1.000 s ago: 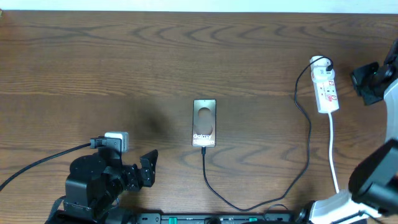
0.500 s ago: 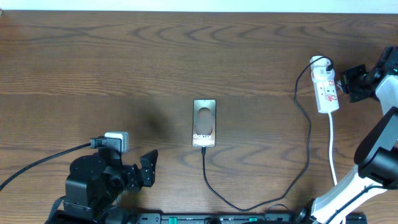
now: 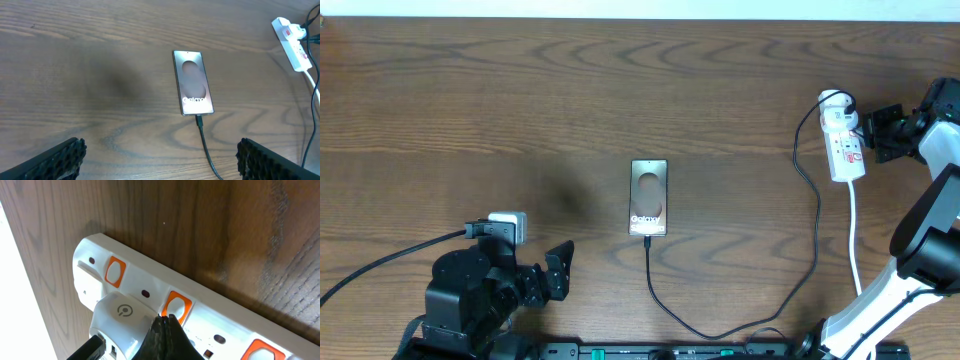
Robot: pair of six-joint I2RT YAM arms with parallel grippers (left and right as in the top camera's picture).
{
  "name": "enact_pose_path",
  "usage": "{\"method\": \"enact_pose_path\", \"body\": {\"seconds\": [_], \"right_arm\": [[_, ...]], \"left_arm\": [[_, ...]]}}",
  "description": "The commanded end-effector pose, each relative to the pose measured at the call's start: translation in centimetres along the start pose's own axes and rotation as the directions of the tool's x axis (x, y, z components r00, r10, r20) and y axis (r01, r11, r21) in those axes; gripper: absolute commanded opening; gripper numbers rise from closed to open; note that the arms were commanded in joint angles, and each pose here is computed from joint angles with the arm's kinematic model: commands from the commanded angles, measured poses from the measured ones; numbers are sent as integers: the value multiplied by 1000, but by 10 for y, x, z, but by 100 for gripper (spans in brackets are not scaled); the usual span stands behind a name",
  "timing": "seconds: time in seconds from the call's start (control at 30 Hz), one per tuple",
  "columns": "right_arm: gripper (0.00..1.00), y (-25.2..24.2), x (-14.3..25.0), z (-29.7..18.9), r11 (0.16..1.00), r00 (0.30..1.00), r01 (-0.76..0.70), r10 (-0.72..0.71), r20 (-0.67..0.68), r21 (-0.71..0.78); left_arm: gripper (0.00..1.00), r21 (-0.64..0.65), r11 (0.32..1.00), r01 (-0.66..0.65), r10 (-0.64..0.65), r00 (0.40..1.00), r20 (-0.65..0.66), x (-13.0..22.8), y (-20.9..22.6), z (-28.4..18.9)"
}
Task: Plug charger to phone and switch on socket
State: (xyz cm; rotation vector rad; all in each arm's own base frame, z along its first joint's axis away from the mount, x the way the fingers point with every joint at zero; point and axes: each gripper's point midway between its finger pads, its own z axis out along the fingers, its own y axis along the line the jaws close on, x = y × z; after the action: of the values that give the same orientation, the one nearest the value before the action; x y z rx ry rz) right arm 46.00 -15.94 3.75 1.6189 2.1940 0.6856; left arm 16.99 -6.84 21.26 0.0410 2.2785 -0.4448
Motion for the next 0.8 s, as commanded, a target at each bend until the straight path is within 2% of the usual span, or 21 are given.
{"method": "enact_pose_path", "body": {"seconds": [0.0, 0.47, 0.63, 0.77], "right_arm": [[1, 10, 4, 0, 999, 999, -13, 12, -33, -34], [1, -18, 23, 40, 996, 998, 9, -3, -62, 94], [1, -20, 29, 33, 987, 991, 117, -108, -84, 109], [1, -11, 19, 3, 963, 974, 227, -228, -15, 143]], "left_arm": [[98, -12, 1000, -7, 7, 1000, 5, 0, 2, -1], [98, -12, 1000, -7, 7, 1000, 5, 0, 2, -1], [98, -12, 1000, -7, 7, 1000, 5, 0, 2, -1], [98, -12, 1000, -7, 7, 1000, 5, 0, 2, -1]]}}
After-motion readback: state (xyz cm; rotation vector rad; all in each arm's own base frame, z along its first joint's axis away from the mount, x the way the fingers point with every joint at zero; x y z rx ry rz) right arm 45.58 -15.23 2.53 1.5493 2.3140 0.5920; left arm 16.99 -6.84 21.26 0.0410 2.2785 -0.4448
